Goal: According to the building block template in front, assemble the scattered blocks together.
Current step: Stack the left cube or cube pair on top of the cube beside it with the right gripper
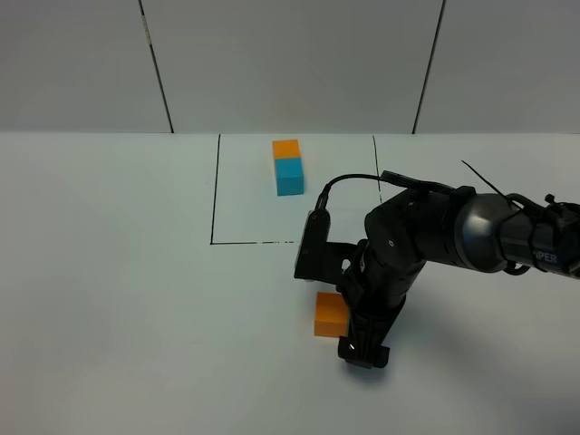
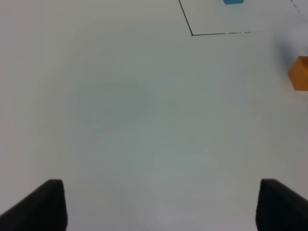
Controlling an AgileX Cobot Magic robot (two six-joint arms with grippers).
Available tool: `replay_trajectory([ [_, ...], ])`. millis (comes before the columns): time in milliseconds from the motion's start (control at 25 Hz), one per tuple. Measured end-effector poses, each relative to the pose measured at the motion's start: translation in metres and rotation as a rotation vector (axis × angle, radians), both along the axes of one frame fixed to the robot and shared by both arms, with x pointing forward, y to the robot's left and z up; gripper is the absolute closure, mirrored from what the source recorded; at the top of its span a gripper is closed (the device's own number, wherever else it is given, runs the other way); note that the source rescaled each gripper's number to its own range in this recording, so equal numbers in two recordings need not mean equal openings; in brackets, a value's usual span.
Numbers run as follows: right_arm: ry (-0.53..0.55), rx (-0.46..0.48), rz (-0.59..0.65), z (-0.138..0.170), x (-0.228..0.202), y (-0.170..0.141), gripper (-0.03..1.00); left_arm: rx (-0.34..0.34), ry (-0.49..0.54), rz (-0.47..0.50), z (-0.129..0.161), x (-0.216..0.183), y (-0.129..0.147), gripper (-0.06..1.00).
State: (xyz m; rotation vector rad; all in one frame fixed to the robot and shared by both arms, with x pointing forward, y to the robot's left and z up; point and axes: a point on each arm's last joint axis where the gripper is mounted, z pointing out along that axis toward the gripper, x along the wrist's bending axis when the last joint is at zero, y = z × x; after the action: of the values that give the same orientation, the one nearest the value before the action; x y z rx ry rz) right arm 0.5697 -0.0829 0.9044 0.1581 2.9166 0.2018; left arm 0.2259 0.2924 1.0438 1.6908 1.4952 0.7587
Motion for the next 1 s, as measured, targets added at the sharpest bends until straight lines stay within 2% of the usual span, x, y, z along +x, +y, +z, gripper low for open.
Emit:
replay_trajectory([
  [240, -0.013, 0.024, -0.01, 0.004, 0.008, 0.006, 0.03, 0.0, 0.0, 0.0, 0.0, 0.0, 0.0, 0.27],
  [600, 0.037, 0.001, -0.018, -0.012, 0.007, 0.006, 0.09, 0.0, 0.0, 0.0, 0.0, 0.0, 0.0, 0.27],
  [840, 0.041, 0.042, -0.047, -0.012, 0.007, 0.009, 0.23, 0.0, 0.0, 0.0, 0.0, 0.0, 0.0, 0.27],
  [1000, 0.035, 0.068, -0.061, -0.012, 0.008, 0.011, 0.41, 0.0, 0.0, 0.0, 0.0, 0.0, 0.0, 0.27],
])
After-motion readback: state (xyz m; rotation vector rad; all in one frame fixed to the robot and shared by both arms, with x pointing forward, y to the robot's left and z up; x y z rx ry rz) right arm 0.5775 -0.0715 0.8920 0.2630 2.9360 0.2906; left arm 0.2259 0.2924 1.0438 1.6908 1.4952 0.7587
